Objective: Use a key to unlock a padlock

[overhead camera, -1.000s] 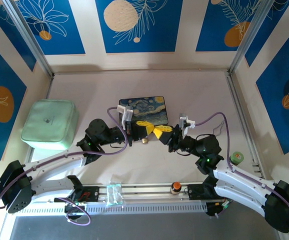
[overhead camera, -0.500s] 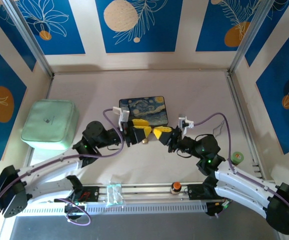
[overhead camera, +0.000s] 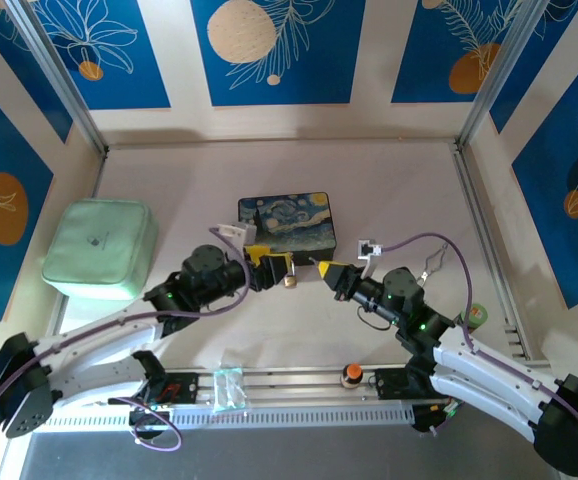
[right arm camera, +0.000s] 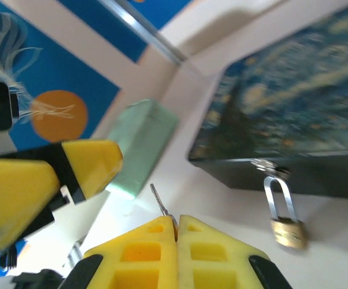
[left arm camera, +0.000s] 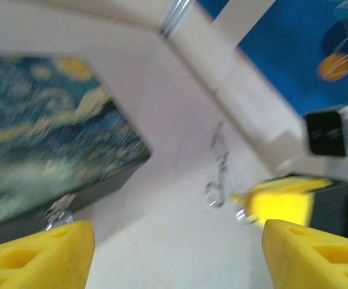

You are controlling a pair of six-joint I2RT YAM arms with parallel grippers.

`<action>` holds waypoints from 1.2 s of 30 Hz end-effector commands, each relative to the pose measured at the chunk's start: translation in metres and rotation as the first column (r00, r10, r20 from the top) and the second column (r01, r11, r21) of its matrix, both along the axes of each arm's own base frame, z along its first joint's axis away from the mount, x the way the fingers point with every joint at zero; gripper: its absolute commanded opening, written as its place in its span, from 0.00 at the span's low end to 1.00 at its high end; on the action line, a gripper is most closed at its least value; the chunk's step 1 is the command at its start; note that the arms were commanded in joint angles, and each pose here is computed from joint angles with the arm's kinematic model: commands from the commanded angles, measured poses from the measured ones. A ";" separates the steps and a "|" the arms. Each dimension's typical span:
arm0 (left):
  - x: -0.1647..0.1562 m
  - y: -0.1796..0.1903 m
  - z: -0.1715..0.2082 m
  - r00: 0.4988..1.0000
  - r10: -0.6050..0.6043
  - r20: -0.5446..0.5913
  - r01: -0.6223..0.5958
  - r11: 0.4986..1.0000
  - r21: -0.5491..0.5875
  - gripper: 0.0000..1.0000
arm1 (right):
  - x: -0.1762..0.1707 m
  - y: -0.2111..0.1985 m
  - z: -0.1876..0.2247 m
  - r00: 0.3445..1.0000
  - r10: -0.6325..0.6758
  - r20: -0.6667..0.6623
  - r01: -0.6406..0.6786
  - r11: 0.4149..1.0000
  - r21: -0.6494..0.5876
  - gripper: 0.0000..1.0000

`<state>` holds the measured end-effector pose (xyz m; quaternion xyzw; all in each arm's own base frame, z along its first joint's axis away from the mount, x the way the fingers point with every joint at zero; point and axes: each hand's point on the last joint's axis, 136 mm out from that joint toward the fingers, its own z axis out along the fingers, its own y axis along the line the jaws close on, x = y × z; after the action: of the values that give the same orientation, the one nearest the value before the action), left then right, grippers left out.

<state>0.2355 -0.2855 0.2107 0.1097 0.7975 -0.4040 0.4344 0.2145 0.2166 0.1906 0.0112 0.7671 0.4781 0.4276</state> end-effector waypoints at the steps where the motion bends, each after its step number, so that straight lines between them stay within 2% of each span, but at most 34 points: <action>1: 0.008 0.003 -0.047 0.995 0.054 -0.082 -0.046 0.994 0.099 0.73 | 0.009 -0.024 -0.036 0.975 -0.159 -0.155 0.152 0.987 -0.054 0.00; 5: 0.019 -0.003 -0.089 0.989 0.076 -0.128 -0.048 0.976 0.210 0.75 | 0.008 -0.031 -0.047 0.962 -0.194 -0.193 0.180 0.980 -0.090 0.00; 10: 0.028 -0.024 -0.118 0.989 0.033 -0.144 -0.001 0.976 0.217 0.76 | 0.005 -0.034 -0.050 0.960 -0.196 -0.202 0.182 0.980 -0.085 0.00; 14: 0.039 -0.027 -0.139 0.987 0.063 -0.148 -0.024 0.966 0.257 0.77 | 0.002 -0.037 -0.053 0.957 -0.197 -0.215 0.187 0.980 -0.068 0.00; 20: 0.047 -0.032 -0.156 0.986 0.056 -0.158 -0.023 0.979 0.201 0.75 | -0.002 -0.041 -0.059 0.953 -0.202 -0.228 0.195 0.979 -0.053 0.00; 25: 0.052 -0.035 -0.161 0.986 0.065 -0.155 -0.030 0.977 0.213 0.71 | -0.002 -0.043 -0.069 0.944 -0.212 -0.251 0.206 0.977 -0.049 0.00; 29: 0.053 -0.039 -0.169 0.983 0.057 -0.173 -0.019 0.977 0.214 0.63 | -0.005 -0.043 -0.086 0.932 -0.211 -0.293 0.209 0.977 -0.038 0.00; 32: 0.052 -0.043 -0.172 0.981 0.049 -0.188 -0.010 0.980 0.198 0.47 | -0.006 -0.042 -0.093 0.927 -0.215 -0.306 0.211 0.976 -0.047 0.00; 36: 0.051 -0.042 -0.173 0.979 0.060 -0.193 -0.028 0.986 0.164 0.32 | -0.006 -0.039 -0.095 0.926 -0.214 -0.311 0.205 0.977 -0.063 0.00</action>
<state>0.2862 -0.3221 0.0346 0.0926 0.8769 -0.3152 0.3509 0.2036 0.1749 0.0858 0.1546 0.8389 0.3998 0.3354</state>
